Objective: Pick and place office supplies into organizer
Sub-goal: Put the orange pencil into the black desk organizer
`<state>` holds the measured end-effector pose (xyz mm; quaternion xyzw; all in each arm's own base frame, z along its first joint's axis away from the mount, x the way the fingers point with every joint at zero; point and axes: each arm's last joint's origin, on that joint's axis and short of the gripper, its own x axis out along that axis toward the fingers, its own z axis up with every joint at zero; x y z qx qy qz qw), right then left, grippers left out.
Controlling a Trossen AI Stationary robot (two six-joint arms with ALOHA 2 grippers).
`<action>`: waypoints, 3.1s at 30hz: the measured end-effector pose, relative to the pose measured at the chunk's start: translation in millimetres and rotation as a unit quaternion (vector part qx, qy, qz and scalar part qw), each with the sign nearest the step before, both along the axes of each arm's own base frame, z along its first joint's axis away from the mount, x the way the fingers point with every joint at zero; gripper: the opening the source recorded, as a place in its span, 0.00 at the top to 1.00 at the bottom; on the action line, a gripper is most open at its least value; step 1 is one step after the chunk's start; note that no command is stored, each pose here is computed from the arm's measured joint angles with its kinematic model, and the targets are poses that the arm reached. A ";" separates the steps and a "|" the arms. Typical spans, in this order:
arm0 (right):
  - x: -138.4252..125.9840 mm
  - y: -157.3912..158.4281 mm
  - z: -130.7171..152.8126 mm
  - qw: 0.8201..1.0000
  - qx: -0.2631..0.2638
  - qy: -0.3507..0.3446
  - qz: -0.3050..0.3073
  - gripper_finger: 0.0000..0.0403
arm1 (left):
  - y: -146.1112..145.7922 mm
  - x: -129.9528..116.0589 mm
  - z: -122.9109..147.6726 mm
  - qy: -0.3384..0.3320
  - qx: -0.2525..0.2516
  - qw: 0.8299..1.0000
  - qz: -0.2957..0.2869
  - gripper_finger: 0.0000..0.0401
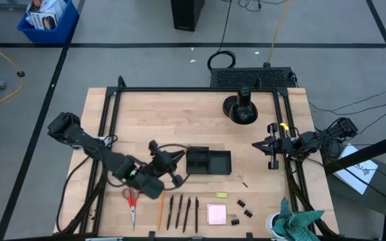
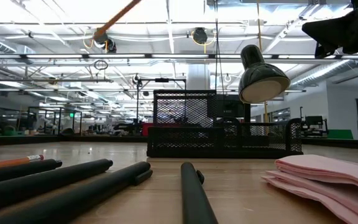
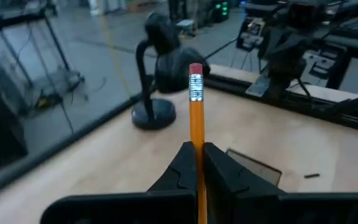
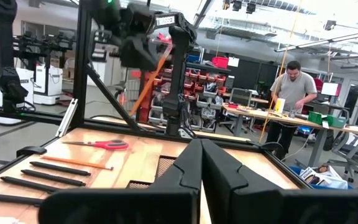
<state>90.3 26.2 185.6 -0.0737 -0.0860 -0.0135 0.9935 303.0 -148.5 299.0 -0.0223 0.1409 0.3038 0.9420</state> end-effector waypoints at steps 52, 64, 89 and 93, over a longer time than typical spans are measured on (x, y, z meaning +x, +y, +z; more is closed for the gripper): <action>-0.8 -0.4 3.8 1.000 0.010 -0.019 -0.001 1.00 | 133.0 47.8 -85.6 -0.198 0.034 0.924 -0.326 0.96; -0.8 -0.5 4.2 1.000 0.010 -0.021 -0.002 1.00 | 148.9 58.6 -125.0 -0.152 -0.016 0.943 -0.297 0.97; -0.8 -0.5 4.1 1.000 0.009 -0.021 -0.002 1.00 | 145.8 59.8 -147.9 -0.079 -0.038 0.954 -0.288 0.98; -0.8 -0.5 4.2 1.000 0.009 -0.021 -0.002 1.00 | 146.1 59.6 -149.2 -0.077 -0.050 0.956 -0.280 0.95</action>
